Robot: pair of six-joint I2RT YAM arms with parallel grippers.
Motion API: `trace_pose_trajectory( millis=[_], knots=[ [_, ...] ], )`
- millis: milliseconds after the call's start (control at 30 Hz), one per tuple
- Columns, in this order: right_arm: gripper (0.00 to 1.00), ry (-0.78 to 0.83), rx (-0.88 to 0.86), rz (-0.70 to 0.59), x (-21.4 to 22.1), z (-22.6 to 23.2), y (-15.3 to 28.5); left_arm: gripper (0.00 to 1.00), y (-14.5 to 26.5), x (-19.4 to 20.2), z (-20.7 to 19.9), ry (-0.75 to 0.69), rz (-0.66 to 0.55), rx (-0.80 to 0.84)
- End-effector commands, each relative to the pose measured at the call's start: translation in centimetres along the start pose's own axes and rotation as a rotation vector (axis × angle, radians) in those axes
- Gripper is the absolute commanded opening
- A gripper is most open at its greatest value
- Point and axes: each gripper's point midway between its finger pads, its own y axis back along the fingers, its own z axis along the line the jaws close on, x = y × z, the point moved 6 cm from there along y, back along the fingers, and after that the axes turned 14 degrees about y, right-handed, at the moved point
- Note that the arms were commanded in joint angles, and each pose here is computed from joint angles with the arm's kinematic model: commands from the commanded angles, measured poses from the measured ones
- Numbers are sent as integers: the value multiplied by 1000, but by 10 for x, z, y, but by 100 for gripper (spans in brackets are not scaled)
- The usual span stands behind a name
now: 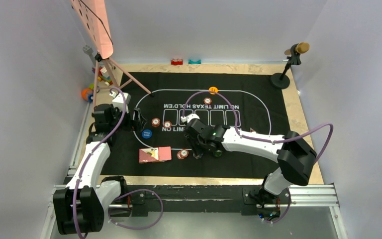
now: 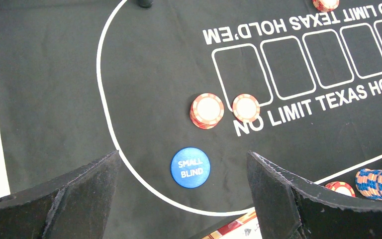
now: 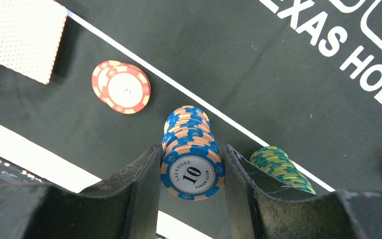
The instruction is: Distribute texas hold em gaming equipment
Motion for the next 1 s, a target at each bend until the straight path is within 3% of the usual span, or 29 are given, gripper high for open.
trace_pose_trajectory(
  millis=[0, 200, 400, 967],
  knots=[
    [0, -9, 33, -108, -31, -7, 26, 100, 3, -13, -6, -35, -48, 23],
    [0, -8, 35, -97, -30, -6, 21, 100, 3, -13, -7, -37, -49, 24],
    [0, 22, -4, -168, -65, 2, 19, 100, 3, -14, -6, -26, -47, 18],
    [0, 170, -126, -251, -160, 55, -76, 100, -1, -12, -1, -18, -17, -7]
  ],
)
